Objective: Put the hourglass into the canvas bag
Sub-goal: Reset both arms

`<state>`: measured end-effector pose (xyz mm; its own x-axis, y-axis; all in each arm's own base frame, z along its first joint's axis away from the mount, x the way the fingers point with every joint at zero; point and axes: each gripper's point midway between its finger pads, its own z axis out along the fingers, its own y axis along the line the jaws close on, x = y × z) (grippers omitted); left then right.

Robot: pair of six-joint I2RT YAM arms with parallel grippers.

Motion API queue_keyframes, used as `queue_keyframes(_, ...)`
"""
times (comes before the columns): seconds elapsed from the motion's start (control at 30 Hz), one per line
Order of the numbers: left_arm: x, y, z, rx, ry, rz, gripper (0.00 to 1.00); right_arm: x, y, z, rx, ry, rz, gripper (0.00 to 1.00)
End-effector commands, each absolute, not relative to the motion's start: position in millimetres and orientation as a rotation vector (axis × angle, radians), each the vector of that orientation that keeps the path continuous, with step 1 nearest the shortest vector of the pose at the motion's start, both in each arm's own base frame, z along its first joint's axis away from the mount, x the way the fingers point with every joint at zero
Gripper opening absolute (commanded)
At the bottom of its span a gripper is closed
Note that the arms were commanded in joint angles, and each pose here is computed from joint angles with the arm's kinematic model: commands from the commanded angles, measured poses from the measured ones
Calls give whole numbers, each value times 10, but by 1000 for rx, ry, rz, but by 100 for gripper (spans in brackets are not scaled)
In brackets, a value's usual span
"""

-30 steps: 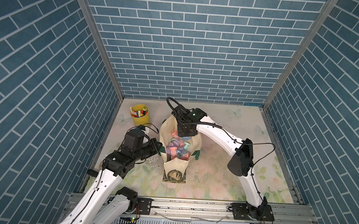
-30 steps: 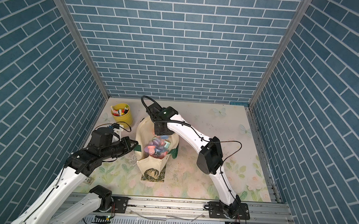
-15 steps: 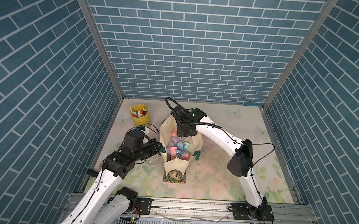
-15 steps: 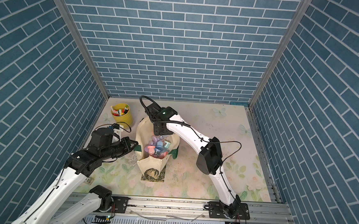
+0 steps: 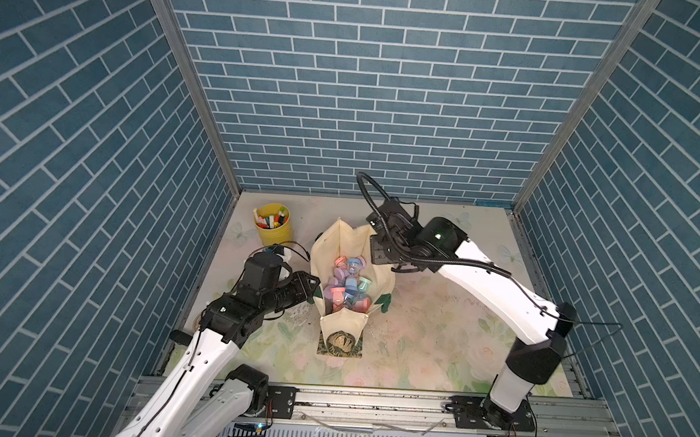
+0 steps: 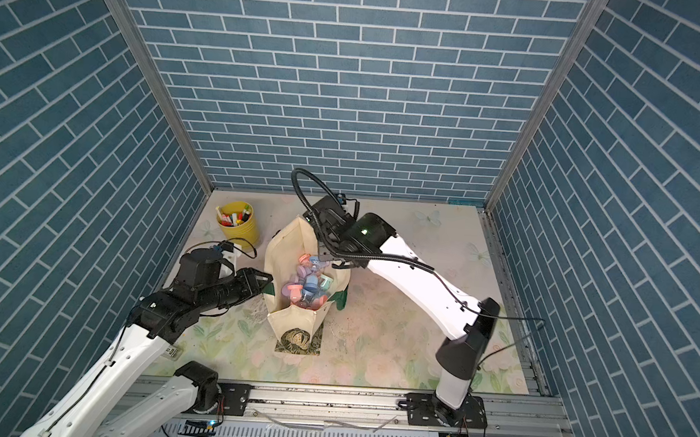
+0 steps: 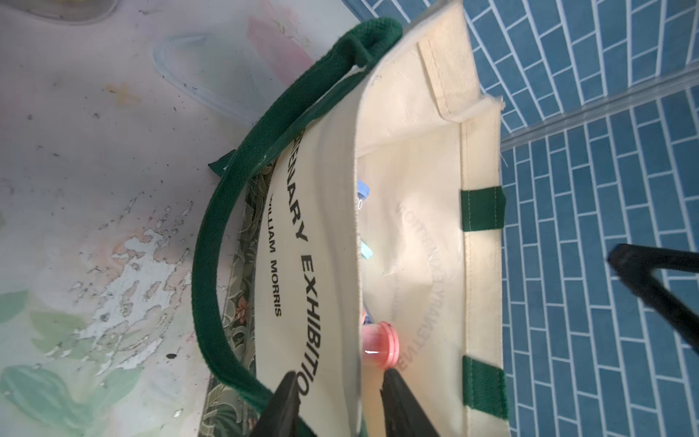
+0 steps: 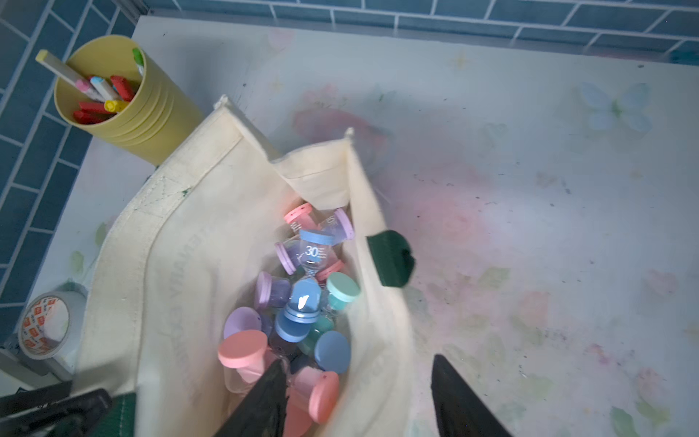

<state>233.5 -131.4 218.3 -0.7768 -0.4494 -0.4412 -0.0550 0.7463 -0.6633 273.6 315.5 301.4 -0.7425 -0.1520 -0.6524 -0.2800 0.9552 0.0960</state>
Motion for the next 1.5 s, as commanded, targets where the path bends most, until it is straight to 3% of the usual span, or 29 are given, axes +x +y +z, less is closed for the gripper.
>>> queue_keyframes(0.0, 2366, -1185, 2441, -330, 2295, -764, 46, 2802, 2749, 3201, -216, 2275, 148, 62)
queue_keyframes(0.1, 2386, -1045, 2635, -303, 2255, -657, 53, 2732, 2288, 3300, -126, 2168, 81, 62)
queue_keyframes(0.23, 2403, -723, 2913, -289, 2168, -434, 70, 2596, 1701, 3382, -44, 2005, 18, 65)
queue_keyframes(0.33, 2410, -335, 3017, -330, 2080, -183, 86, 2478, 1261, 3288, -10, 1907, -89, 89)
queue_keyframes(0.4, 2420, -63, 2984, -395, 2018, -11, 88, 2409, 1004, 3113, -11, 1881, -165, 98)
queue_keyframes(0.53, 2496, 297, 2634, -463, 1949, 296, 91, 2366, 450, 2633, 49, 1946, -359, 98)
queue_keyframes(0.57, 2518, 352, 2524, -473, 1944, 356, 99, 2371, 346, 2538, 61, 1959, -413, 98)
queue_keyframes(0.7, 2649, 458, 1986, -391, 1928, 555, 100, 2548, 47, 2096, 123, 1957, -540, 99)
queue_keyframes(0.77, 2709, 535, 1890, -433, 1884, 536, 100, 2700, -52, 1954, 219, 1983, -495, 99)
queue_keyframes(0.97, 2978, 680, 1580, -406, 1853, 565, 100, 3053, -642, 1509, 436, 1971, -772, 99)
queue_keyframes(1.17, 3130, 716, 1206, -438, 1930, 482, 100, 3393, -698, 1186, 400, 1934, -533, 99)
queue_keyframes(1.47, 3595, 579, 1227, -297, 1819, 322, 100, 3906, -267, 924, 106, 1902, -185, 99)
